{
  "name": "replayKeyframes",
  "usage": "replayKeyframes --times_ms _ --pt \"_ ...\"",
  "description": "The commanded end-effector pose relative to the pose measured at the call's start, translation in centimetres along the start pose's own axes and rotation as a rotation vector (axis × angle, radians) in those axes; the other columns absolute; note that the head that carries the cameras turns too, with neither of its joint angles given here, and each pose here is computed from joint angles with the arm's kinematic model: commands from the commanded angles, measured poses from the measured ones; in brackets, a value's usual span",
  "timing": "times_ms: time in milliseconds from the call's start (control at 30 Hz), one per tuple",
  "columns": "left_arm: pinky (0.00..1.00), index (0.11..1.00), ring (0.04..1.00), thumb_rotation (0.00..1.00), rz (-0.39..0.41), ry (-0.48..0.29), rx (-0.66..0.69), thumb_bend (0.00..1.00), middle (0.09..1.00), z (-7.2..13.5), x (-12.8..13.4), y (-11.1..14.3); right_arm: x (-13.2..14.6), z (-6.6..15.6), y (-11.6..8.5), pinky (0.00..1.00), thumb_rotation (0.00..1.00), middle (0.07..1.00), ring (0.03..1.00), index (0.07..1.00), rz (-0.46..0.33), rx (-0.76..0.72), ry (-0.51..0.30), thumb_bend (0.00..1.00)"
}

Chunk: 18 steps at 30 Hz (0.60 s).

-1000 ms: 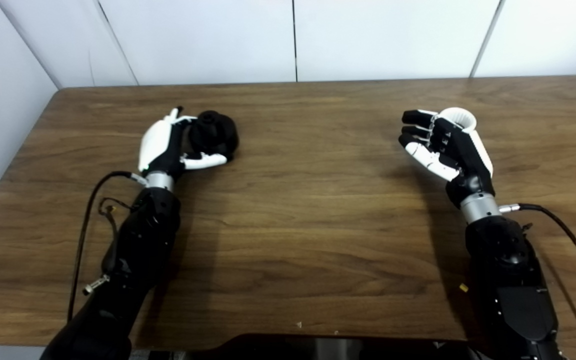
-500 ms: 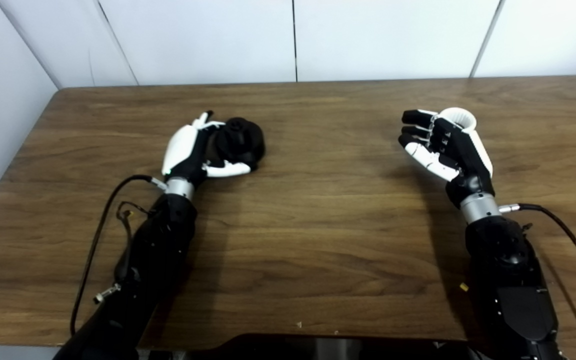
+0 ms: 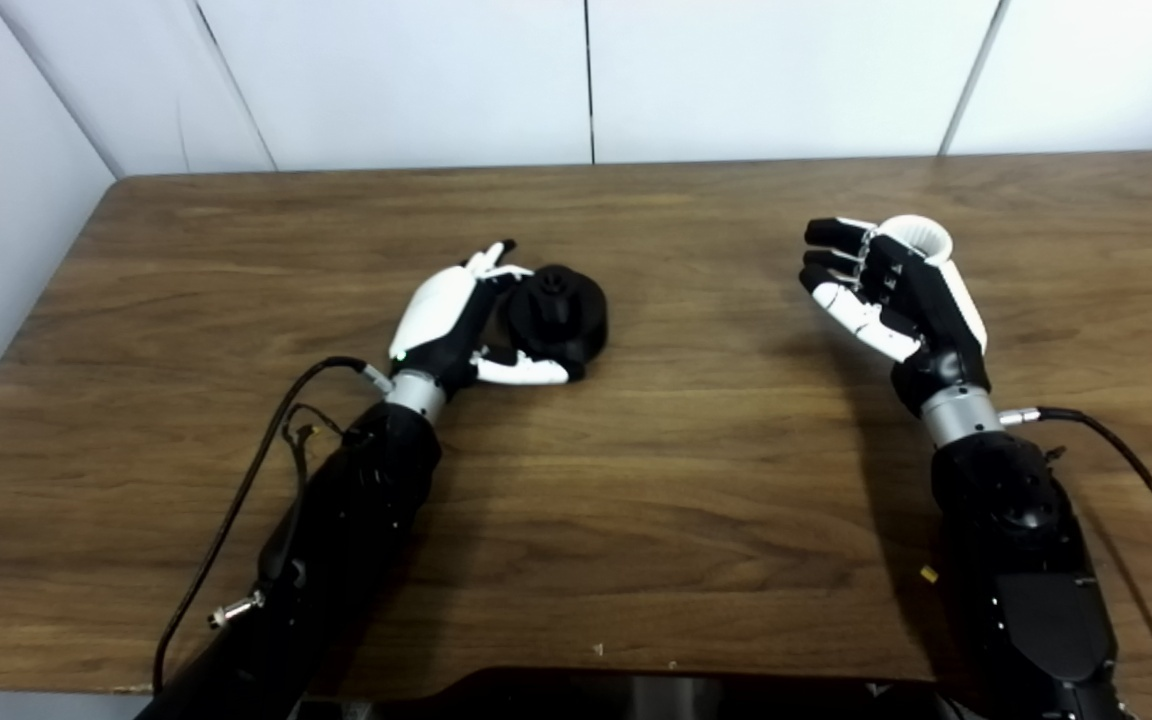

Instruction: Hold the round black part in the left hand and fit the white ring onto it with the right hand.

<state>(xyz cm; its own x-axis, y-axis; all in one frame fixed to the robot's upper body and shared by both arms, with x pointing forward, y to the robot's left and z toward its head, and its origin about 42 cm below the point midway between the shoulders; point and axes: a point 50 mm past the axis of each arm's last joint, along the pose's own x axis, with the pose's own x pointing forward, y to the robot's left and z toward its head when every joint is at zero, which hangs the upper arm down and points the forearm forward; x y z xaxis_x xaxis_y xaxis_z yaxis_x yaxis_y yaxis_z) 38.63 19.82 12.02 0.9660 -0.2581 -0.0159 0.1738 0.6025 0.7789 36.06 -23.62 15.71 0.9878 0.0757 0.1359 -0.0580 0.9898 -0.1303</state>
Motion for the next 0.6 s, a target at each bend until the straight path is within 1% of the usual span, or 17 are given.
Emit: replayKeyframes --times_ms 0,300,567 --pt "1.0 0.689 1.0 0.38 -0.052 -0.056 0.011 1.0 1.0 1.4 -0.2 -0.8 1.2 2.2 -0.1 0.67 0.32 0.762 0.748 0.705 -0.003 -0.001 -0.108 0.58" --pt "1.0 0.693 1.0 0.39 -0.105 -0.145 0.033 1.0 1.0 3.8 -1.5 -2.6 1.4 2.3 0.0 0.68 0.31 0.761 0.745 0.699 -0.003 0.006 -0.108 0.59" --pt "1.0 0.687 1.0 0.41 -0.144 -0.198 0.038 1.0 1.0 4.8 -2.3 -3.7 1.4 2.5 0.1 0.68 0.31 0.759 0.743 0.697 -0.014 0.003 -0.108 0.59"
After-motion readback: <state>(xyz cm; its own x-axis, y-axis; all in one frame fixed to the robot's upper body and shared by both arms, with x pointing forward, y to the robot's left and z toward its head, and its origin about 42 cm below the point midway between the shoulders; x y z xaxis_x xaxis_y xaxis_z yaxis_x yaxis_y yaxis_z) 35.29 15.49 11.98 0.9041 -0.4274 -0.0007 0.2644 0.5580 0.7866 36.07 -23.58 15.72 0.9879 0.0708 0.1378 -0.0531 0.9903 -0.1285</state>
